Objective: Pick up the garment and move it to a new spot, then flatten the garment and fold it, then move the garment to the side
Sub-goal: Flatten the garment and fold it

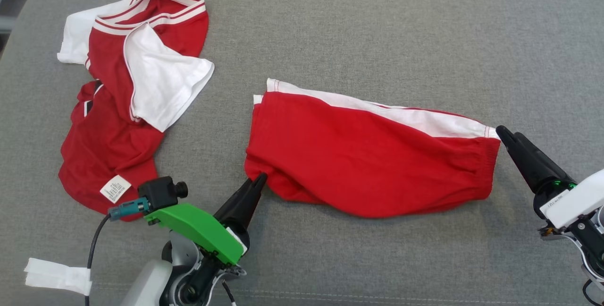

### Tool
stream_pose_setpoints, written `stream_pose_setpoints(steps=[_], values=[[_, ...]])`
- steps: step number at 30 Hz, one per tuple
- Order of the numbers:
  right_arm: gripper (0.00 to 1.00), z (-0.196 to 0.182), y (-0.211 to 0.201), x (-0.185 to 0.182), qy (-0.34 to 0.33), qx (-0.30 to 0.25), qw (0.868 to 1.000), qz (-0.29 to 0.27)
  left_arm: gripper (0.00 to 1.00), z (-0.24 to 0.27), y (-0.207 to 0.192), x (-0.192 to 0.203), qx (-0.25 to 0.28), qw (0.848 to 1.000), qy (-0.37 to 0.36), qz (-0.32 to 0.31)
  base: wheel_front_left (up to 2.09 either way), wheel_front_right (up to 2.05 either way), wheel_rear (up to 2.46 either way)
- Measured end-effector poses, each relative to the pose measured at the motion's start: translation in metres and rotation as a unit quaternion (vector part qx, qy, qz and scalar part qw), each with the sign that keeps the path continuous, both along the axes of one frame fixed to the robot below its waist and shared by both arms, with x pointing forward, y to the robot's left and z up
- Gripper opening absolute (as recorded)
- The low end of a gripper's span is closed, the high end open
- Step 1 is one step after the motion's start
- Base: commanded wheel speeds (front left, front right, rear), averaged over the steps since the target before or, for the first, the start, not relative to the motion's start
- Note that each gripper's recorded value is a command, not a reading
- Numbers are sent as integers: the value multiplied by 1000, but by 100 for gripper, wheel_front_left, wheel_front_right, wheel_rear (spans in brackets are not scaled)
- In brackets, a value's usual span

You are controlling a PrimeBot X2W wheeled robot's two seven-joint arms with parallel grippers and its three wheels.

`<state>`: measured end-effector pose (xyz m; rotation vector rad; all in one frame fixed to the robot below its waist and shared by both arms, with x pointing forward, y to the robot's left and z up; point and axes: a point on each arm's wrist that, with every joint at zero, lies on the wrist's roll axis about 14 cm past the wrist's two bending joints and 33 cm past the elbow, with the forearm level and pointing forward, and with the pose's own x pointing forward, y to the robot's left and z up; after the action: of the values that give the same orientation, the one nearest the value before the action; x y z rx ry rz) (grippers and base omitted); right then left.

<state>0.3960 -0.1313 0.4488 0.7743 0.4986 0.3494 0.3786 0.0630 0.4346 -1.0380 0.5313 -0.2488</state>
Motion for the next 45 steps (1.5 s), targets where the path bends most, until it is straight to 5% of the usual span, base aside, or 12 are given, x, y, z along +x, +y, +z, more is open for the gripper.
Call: stream_pose_setpoints(steps=[10,15,28,45], values=[[100,4,3,-8,1,-23,1000,16,100,6,25,-3,94,995,-45,3,0,0,0],[100,-7,-5,-17,21,-44,999,11,100,24,46,7,176,977,-119,18,0,0,0],[100,-45,6,-23,78,-43,996,10,100,55,60,25,258,940,-219,45,0,0,0],[100,-81,21,-7,130,-48,990,20,100,54,68,26,265,937,-218,67,0,0,0]])
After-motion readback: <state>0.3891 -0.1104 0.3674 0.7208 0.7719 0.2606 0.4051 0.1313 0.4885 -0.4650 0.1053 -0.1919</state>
